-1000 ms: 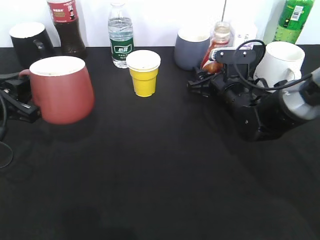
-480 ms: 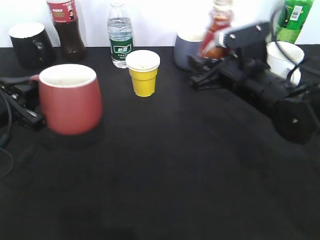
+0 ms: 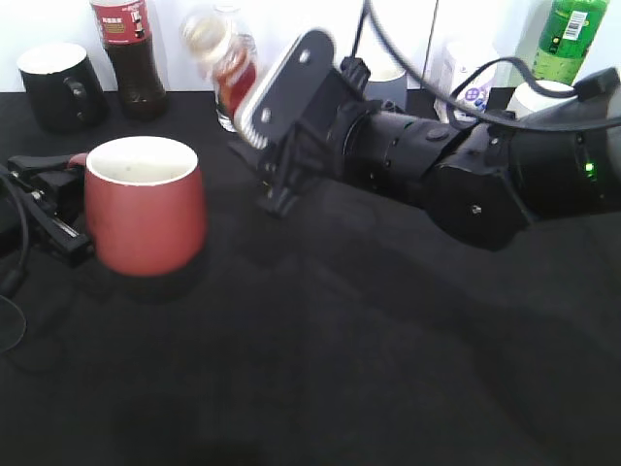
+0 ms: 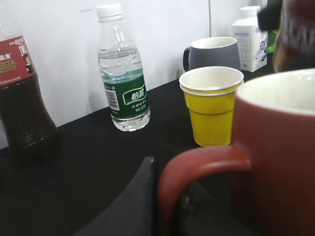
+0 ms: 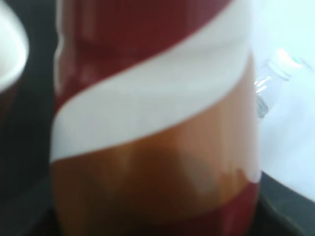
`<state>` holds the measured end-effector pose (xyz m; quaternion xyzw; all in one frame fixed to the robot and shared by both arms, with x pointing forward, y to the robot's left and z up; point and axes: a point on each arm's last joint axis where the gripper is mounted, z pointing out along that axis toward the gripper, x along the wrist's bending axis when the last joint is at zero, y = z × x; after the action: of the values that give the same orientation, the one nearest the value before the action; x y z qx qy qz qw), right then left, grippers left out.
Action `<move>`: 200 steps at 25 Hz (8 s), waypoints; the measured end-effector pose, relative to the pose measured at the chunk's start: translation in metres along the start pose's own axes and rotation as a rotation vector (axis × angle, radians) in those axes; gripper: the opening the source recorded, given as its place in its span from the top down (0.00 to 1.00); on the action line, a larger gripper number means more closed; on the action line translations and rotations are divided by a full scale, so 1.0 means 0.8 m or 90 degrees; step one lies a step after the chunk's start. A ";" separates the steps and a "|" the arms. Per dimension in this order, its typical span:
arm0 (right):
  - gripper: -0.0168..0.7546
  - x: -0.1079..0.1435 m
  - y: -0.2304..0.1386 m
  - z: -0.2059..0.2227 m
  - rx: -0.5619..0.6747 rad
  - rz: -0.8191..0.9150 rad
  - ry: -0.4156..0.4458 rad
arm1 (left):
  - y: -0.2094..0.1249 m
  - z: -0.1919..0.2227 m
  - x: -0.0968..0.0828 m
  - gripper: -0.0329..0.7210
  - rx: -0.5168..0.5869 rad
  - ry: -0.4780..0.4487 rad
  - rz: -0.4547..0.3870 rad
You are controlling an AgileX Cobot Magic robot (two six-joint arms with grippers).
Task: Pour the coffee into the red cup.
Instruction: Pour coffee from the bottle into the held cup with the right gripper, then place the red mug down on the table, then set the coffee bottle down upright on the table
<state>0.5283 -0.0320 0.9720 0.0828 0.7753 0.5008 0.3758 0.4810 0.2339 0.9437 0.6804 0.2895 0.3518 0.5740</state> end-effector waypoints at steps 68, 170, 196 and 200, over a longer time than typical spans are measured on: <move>0.29 -0.015 0.012 -0.001 -0.021 -0.653 -0.117 | 0.000 -0.001 -0.017 0.90 0.001 -0.098 0.076; 0.29 -0.031 0.031 -0.017 -0.073 0.339 -0.092 | -0.076 0.164 0.123 0.85 -0.022 0.205 -0.018; 0.29 -0.162 -0.049 -0.070 0.054 0.383 -0.292 | 0.029 0.027 0.060 0.64 0.109 0.169 0.022; 0.29 -0.155 -0.087 -0.045 0.003 0.365 -0.321 | 0.046 0.009 0.057 0.64 0.173 0.183 -0.009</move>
<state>0.6085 -0.1541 0.9836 0.4183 0.6049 0.5475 0.3992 0.5128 0.2599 0.9864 0.6923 0.4182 0.3993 0.4317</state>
